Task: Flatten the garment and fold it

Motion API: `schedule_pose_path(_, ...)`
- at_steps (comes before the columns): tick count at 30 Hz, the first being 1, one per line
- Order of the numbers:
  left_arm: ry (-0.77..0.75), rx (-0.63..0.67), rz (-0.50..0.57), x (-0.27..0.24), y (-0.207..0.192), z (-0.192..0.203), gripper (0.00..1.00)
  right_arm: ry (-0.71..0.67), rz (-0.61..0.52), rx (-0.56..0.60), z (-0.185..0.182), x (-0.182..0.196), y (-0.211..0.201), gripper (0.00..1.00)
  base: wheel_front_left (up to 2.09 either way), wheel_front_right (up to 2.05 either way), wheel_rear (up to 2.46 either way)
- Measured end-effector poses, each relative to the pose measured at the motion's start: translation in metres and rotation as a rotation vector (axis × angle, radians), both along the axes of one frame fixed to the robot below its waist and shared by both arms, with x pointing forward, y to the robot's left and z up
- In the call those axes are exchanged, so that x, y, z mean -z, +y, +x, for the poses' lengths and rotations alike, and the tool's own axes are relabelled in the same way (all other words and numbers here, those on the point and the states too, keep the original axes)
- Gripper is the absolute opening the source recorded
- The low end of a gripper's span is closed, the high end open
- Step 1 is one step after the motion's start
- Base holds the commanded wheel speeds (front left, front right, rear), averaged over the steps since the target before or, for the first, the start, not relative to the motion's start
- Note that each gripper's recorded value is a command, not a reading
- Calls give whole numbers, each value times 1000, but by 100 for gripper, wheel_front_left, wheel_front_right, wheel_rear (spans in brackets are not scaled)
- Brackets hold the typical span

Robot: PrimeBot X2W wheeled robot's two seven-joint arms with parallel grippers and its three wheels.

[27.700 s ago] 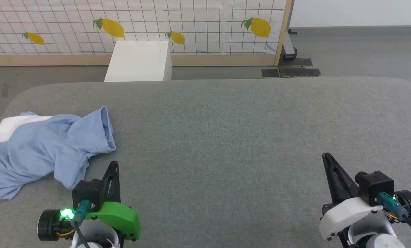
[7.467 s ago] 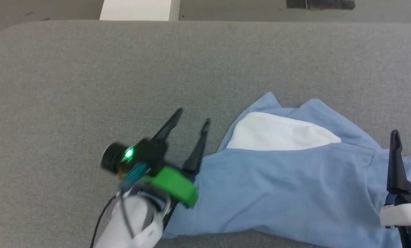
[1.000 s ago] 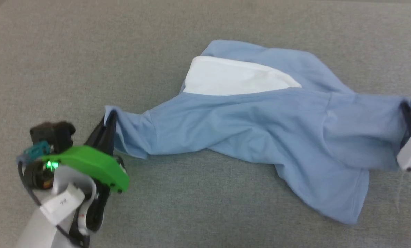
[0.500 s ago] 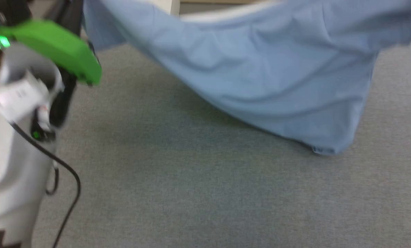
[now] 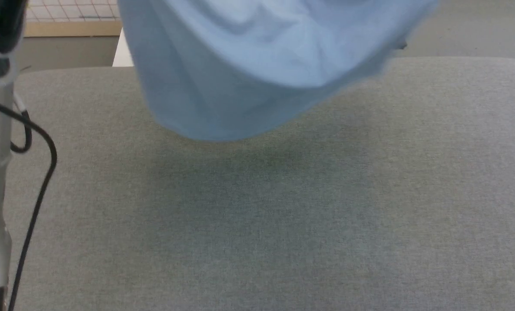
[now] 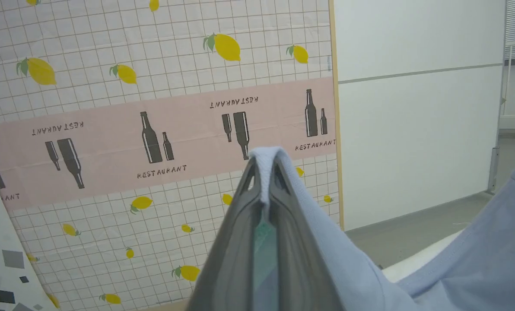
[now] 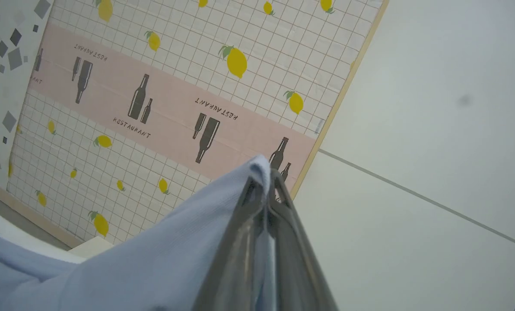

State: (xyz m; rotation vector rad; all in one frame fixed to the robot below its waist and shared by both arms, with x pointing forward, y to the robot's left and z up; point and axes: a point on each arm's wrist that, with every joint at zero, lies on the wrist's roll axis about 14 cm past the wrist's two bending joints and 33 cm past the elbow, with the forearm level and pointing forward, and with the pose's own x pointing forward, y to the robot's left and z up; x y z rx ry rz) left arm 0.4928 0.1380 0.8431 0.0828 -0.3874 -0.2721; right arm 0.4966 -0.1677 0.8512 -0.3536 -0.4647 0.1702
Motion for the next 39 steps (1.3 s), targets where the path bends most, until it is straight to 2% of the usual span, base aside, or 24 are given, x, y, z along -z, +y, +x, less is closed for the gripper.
schedule_pose_path(8,32,47,34,-19,-17,-4,0,-4,-24,-19,-7,-15,7,0,0,0,0)
schedule_pose_path(15,125,34,20,8,-13,23,0,84,-24,-23,14,6,10,0,0,0,0)
schedule_pose_path(21,76,-76,15,10,7,68,0,144,-66,-4,57,25,17,0,0,0,0)
schedule_pose_path(26,-44,-129,-29,-10,9,103,0,106,-106,15,98,21,25,0,0,0,0)
schedule_pose_path(31,-148,-164,-88,-13,13,136,0,48,-206,37,137,26,39,0,0,0,0)
schedule_pose_path(35,-181,-206,-101,7,25,165,0,38,-276,53,171,47,43,0,0,0,0)
schedule_pose_path(39,-173,-216,-101,47,35,192,0,91,-301,62,205,89,34,0,0,0,0)
